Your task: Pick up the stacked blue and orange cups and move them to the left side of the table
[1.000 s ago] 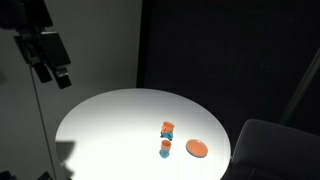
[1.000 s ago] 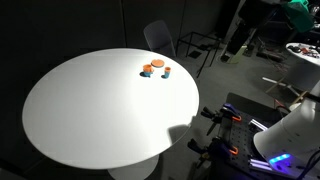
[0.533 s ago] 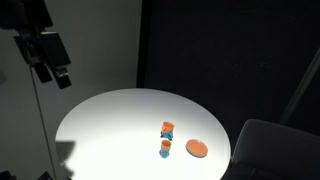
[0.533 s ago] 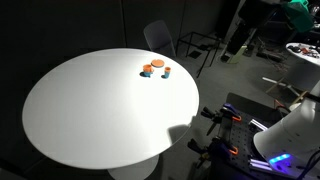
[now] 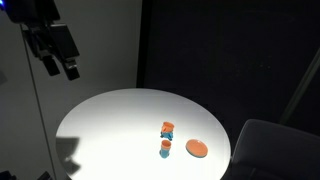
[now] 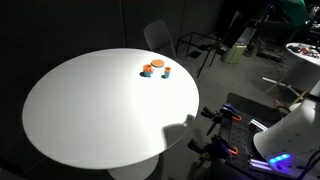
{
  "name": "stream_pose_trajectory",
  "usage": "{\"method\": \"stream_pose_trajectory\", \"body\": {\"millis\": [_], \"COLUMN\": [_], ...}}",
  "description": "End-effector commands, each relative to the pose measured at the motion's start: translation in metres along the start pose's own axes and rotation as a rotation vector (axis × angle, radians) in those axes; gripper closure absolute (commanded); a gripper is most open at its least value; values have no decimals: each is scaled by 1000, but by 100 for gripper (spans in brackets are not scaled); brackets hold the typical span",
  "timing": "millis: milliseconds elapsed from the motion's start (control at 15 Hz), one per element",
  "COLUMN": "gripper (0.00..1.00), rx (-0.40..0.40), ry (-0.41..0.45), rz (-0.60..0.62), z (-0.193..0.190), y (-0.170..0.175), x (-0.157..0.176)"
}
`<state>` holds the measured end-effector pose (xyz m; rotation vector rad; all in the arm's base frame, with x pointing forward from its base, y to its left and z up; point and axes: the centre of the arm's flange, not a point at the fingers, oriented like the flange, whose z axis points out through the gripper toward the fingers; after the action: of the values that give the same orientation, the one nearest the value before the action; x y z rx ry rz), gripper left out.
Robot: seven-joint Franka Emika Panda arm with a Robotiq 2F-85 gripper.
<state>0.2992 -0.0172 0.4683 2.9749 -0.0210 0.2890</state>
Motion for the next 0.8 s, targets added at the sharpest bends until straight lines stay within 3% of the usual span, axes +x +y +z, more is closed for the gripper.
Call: {"method": "stream_pose_trajectory", "body": {"millis": [0,400,733], "gripper": [0,0,0], "rx": [-12,-9,-6], "ry": [24,48,-19], "rz": [10,110,200], "z": [2,18,41], "y": [8,46,95], "x": [36,96,131]}}
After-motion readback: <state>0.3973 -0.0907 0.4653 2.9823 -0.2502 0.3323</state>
